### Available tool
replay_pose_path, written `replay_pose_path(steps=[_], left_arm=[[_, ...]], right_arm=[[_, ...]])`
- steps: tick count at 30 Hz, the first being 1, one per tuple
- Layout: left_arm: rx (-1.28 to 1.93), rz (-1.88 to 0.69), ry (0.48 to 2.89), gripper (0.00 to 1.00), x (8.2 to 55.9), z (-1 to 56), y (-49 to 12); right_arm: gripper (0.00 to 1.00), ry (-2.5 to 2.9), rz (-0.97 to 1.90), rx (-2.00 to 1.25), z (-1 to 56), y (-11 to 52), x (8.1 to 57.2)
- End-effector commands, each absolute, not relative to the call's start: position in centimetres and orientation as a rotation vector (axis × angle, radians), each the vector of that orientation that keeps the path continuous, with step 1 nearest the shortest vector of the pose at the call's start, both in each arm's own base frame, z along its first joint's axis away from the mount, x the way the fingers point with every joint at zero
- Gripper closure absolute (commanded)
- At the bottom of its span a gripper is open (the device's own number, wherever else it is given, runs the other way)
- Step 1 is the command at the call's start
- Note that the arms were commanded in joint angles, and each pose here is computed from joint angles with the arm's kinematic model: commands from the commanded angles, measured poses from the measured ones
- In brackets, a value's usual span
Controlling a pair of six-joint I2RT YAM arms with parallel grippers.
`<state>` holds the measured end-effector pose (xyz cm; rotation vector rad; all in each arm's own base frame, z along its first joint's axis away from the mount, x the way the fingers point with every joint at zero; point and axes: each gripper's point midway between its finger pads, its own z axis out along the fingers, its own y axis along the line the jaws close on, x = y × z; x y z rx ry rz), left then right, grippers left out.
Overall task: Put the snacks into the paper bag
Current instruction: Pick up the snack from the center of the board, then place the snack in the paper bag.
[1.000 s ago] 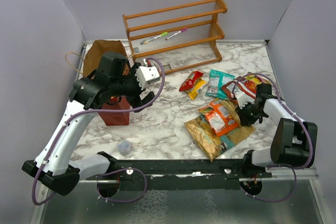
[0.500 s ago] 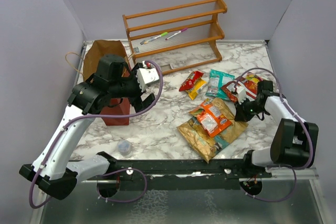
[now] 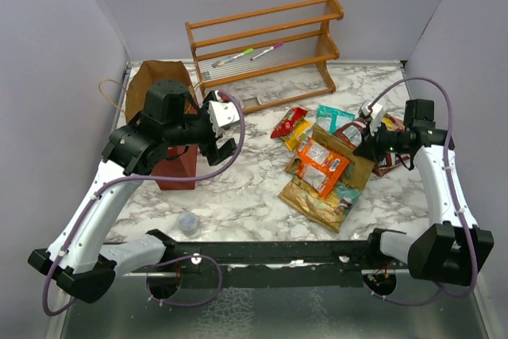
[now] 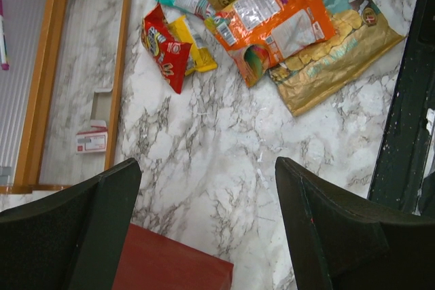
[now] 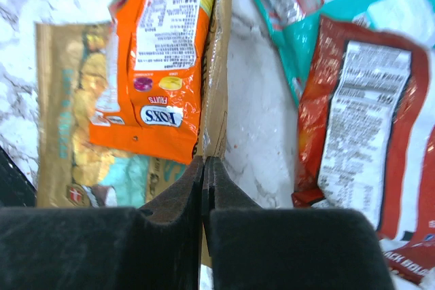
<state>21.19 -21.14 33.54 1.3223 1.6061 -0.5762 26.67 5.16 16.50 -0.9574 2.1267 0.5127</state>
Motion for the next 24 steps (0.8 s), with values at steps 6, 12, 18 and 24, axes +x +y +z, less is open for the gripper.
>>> replay_pose_path(steps=[6,12,18,24], left_arm=[[1.308,-0.646,1.416,0.22,21.1,35.7,-23.2],[1.318,-0.653,1.397,0.22,22.0,35.9,-24.0],[1.358,-0.735,1.342,0.22,22.5,36.7,-26.0],[1.408,-0.807,1.313,0.22,23.2,36.1,-29.1]], right_arm=[[0.99,1.9,0.555,-0.972,26.6,9.9,27.6],[0.99,1.826,0.586,-1.061,29.4,13.6,27.5],[0.99,1.728,0.665,-1.147,30.7,15.6,27.3],[0.99,1.611,0.711,-1.287,30.4,18.1,25.9]])
